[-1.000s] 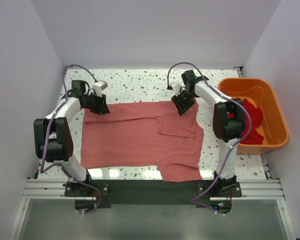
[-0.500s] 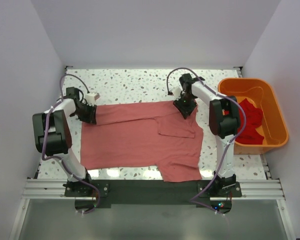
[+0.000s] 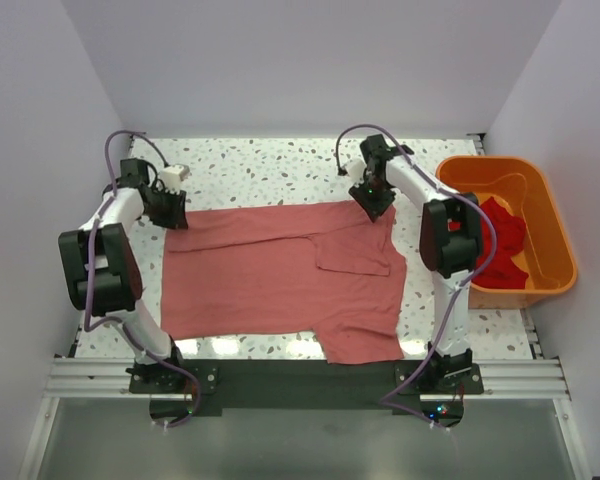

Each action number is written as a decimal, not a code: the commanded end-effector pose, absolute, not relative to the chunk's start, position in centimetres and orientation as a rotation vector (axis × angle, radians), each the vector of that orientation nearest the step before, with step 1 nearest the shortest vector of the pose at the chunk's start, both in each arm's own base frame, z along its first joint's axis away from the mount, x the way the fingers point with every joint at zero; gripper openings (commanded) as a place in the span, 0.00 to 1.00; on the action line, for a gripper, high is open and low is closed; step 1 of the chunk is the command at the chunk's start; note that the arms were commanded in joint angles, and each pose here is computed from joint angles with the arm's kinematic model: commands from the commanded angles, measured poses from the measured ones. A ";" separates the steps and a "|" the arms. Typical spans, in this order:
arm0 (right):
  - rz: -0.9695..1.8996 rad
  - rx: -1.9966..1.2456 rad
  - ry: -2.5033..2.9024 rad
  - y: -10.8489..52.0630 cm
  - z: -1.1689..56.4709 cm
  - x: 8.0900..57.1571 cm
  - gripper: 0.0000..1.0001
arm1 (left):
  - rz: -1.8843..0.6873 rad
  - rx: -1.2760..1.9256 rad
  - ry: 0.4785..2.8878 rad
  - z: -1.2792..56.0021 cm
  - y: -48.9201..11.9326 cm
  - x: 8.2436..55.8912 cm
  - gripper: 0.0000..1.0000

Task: Fold and stack the t-shirts
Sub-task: Fold the tshirt

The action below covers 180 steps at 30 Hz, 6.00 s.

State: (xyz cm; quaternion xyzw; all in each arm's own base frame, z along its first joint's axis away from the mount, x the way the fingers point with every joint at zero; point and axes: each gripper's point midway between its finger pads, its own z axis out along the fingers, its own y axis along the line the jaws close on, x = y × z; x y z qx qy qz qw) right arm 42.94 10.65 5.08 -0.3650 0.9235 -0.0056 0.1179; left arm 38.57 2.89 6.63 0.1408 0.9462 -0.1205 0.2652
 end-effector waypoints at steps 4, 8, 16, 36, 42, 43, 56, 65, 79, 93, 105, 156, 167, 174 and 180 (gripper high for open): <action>-0.148 -1.045 2.756 9.4 2.8 43.9 0.33 | -0.271 0.267 2.653 3.2 3.9 37.9 0.29; -0.220 -1.032 2.761 8.9 0.7 45.6 0.32 | -0.211 0.212 2.695 1.2 5.2 39.3 0.26; -0.321 -0.934 2.650 9.4 -0.9 51.4 0.32 | -0.112 0.197 2.650 0.0 8.0 46.8 0.25; 0.066 -0.955 2.227 15.4 18.9 51.3 0.94 | -0.264 0.474 2.173 18.0 5.1 52.9 0.85; 0.347 -1.398 2.345 14.9 16.4 38.6 0.86 | -0.530 0.661 2.153 19.3 1.9 43.8 0.85; 0.377 -1.440 2.374 14.4 16.5 36.3 0.83 | -0.525 0.735 2.130 19.4 1.9 42.4 0.82; 0.270 -1.734 2.402 14.0 6.2 25.8 0.54 | -0.599 1.031 2.255 10.8 0.5 27.2 0.60; 0.250 -1.752 2.388 14.8 4.6 26.2 0.51 | -0.547 1.040 2.272 9.7 1.1 27.2 0.60; 0.241 -1.808 2.436 14.9 1.8 24.6 0.42 | -0.360 1.272 2.296 6.5 5.0 28.4 0.57; 0.204 -1.781 2.480 14.5 1.7 24.8 0.00 | -0.438 1.702 2.173 3.1 6.0 25.2 0.45; 0.229 -1.767 2.466 14.8 2.8 24.6 0.00 | -0.394 1.721 2.227 -0.2 7.2 25.2 0.29; 0.184 -1.665 2.328 15.4 12.7 39.1 0.00 | -0.380 1.361 2.083 9.8 7.6 39.0 0.00; 0.100 -1.690 2.301 15.7 11.7 43.9 0.00 | -0.367 1.370 2.101 9.0 8.7 40.9 0.00; 0.080 -1.666 2.287 15.7 11.7 45.2 0.00 | -0.374 1.380 2.094 8.9 8.6 40.9 0.00; 0.074 -1.661 2.276 15.1 11.7 45.5 0.00 | -0.385 1.372 2.061 9.8 8.3 41.4 0.00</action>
